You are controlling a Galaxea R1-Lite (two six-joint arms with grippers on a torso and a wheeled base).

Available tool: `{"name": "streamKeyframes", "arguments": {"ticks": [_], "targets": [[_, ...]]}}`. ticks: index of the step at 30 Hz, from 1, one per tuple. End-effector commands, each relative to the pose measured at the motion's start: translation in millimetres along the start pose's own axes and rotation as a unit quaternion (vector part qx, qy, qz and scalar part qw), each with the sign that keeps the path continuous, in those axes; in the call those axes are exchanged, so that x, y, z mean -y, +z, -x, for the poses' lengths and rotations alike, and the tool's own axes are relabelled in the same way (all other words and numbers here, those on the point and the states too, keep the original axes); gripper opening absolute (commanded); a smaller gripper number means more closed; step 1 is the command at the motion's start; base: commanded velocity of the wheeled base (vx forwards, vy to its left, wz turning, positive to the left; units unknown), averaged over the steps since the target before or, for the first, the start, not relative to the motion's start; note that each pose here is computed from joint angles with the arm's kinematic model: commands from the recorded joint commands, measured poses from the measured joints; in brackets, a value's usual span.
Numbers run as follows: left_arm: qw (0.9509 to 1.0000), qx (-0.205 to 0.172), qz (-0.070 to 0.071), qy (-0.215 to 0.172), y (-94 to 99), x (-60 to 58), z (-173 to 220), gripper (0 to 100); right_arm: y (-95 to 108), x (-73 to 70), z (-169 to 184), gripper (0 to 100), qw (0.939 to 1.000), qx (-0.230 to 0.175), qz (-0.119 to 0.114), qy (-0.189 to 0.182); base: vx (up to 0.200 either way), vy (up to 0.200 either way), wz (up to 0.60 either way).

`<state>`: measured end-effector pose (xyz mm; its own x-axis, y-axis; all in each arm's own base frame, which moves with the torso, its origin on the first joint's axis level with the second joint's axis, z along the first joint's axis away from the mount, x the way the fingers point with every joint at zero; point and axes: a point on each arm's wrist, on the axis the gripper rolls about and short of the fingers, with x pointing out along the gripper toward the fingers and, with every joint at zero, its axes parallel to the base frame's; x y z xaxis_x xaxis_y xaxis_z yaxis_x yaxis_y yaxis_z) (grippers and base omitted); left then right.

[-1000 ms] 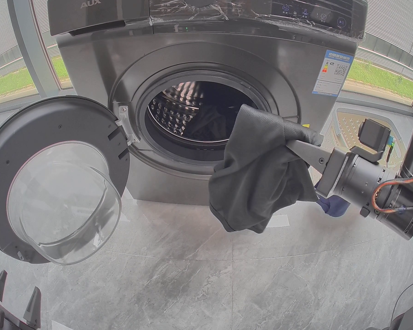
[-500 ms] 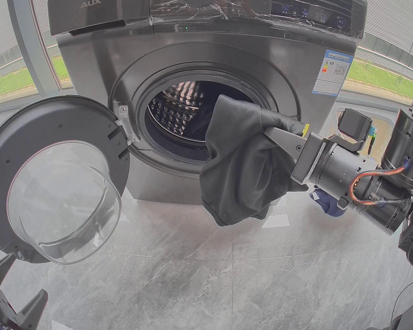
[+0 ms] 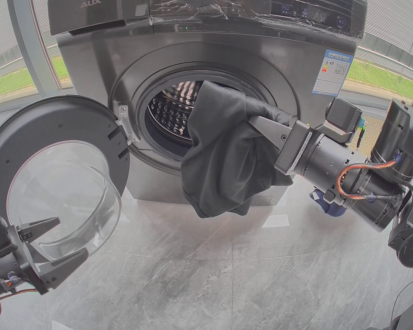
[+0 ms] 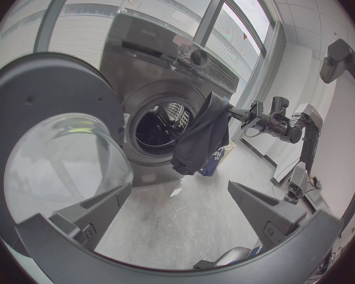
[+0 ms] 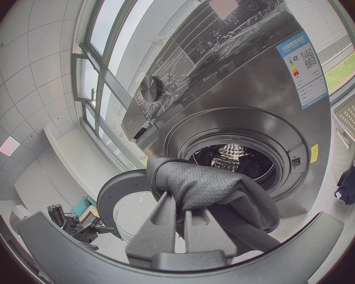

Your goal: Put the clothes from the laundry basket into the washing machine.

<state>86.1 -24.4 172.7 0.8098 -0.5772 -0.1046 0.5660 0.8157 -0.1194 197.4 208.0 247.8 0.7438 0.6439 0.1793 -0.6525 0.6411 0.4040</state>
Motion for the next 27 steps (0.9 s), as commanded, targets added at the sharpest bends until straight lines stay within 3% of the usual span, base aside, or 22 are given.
{"name": "streamKeyframes", "arguments": {"ticks": [1, 19, 27], "targets": [[0.9964, -0.064, 0.018, -0.053, 0.9, -7.8, -60, 100, 0, -2.7, -4, 0, 1.0, 0.006, -0.002, 0.005, 0.0, 0.0, 0.0], [0.9943, -0.067, 0.017, -0.08, -1.3, -14.2, -156, 100, 1, -3.0, -3, 0, 1.0, 0.008, -0.002, 0.005, 0.0, 0.0, 0.0], [0.9932, -0.067, 0.031, -0.09, -3.3, -16.0, -191, 100, 1, -3.1, -2, 0, 1.0, 0.007, -0.002, 0.005, 0.0, 0.0, 0.0]]}}
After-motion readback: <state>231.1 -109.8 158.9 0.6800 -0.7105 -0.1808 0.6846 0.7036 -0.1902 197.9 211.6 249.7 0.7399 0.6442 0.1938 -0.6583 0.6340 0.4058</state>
